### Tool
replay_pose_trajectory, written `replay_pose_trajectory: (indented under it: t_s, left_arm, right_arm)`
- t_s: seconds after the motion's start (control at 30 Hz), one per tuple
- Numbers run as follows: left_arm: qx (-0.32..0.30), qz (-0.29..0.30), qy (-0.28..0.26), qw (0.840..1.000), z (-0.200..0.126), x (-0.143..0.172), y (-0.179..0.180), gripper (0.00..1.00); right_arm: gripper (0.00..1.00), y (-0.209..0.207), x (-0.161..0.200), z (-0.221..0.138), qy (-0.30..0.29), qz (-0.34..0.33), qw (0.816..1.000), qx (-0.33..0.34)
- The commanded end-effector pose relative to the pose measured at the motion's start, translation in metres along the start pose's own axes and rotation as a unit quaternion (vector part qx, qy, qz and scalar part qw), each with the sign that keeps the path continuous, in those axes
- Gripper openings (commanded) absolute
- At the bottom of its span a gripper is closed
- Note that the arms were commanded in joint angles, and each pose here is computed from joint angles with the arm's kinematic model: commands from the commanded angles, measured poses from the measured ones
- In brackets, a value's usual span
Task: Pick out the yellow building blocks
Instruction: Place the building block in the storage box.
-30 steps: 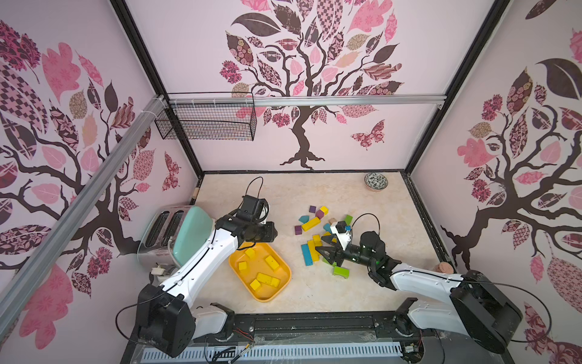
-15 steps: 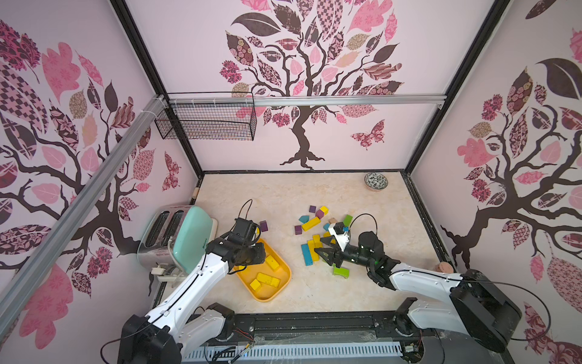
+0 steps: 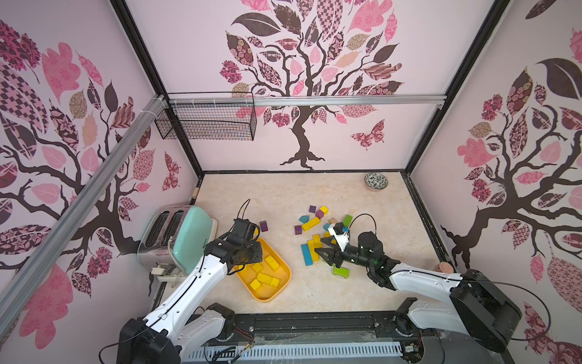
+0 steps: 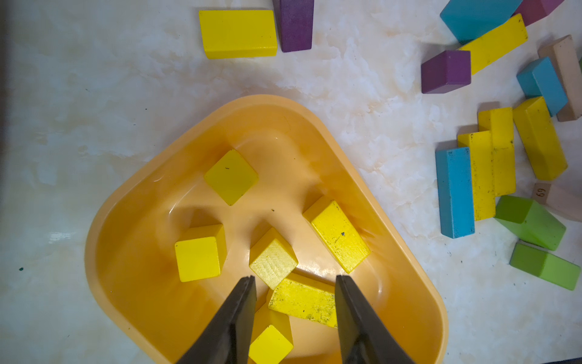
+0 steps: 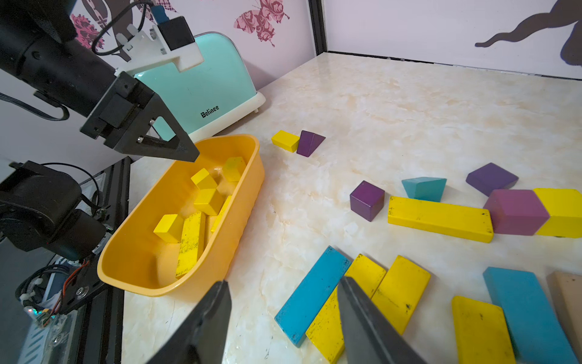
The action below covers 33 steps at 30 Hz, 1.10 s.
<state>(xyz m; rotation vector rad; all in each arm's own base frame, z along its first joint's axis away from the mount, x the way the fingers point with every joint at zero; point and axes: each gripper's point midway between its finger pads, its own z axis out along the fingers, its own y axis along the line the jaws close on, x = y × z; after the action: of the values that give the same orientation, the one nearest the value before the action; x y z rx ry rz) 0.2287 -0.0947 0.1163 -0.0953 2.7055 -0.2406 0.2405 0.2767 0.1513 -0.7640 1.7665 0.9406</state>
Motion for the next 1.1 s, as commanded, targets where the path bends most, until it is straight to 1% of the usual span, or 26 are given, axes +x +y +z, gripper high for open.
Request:
replay_pose_trajectory:
  t_s: [0.0,0.17,0.3,0.4,0.5,0.67,0.77,0.83,0.93,1.0,1.07]
  left_arm:
    - [-0.002,0.002,-0.014,1.0,-0.003,-0.009,-0.001,0.47]
    - [0.013,0.028,-0.04,0.999,-0.002,-0.027,-0.011,0.47]
    - [0.037,0.06,-0.053,0.996,-0.009,-0.048,-0.029,0.47]
    - [0.07,0.093,-0.067,0.991,-0.017,-0.059,-0.045,0.47]
    - [0.114,0.123,-0.087,0.982,-0.025,-0.064,-0.062,0.48]
    - [0.199,0.14,-0.105,0.964,-0.045,-0.068,-0.093,0.49]
    - [0.237,0.147,-0.108,0.954,-0.048,-0.062,-0.111,0.49]
    - [0.242,0.161,-0.105,0.951,-0.047,-0.056,-0.115,0.49]
    - [0.237,0.162,-0.094,0.953,-0.043,-0.051,-0.113,0.49]
    - [0.234,0.168,-0.087,0.954,-0.044,-0.048,-0.111,0.49]
    - [0.228,0.172,-0.09,0.954,-0.045,-0.048,-0.108,0.49]
  right_arm:
    - [0.59,0.001,-0.019,0.003,-0.017,-0.014,1.0,0.005]
    - [0.6,-0.007,-0.019,0.003,-0.014,-0.014,0.999,0.028]
    - [0.61,-0.018,-0.025,0.004,-0.008,-0.002,0.998,0.06]
    - [0.61,-0.023,-0.032,0.004,0.001,0.011,0.997,0.08]
    - [0.61,-0.033,-0.037,0.001,0.011,0.033,0.993,0.114]
    - [0.64,-0.048,-0.046,-0.006,0.025,0.081,0.981,0.174]
    - [0.67,-0.057,-0.051,-0.009,0.03,0.097,0.974,0.205]
    - [0.67,-0.064,-0.054,-0.007,0.029,0.097,0.97,0.22]
    - [0.67,-0.08,-0.058,0.003,0.041,0.093,0.966,0.237]
    - [0.66,-0.096,-0.059,0.013,0.051,0.103,0.963,0.245]
    - [0.65,-0.113,-0.061,0.022,0.061,0.121,0.959,0.248]
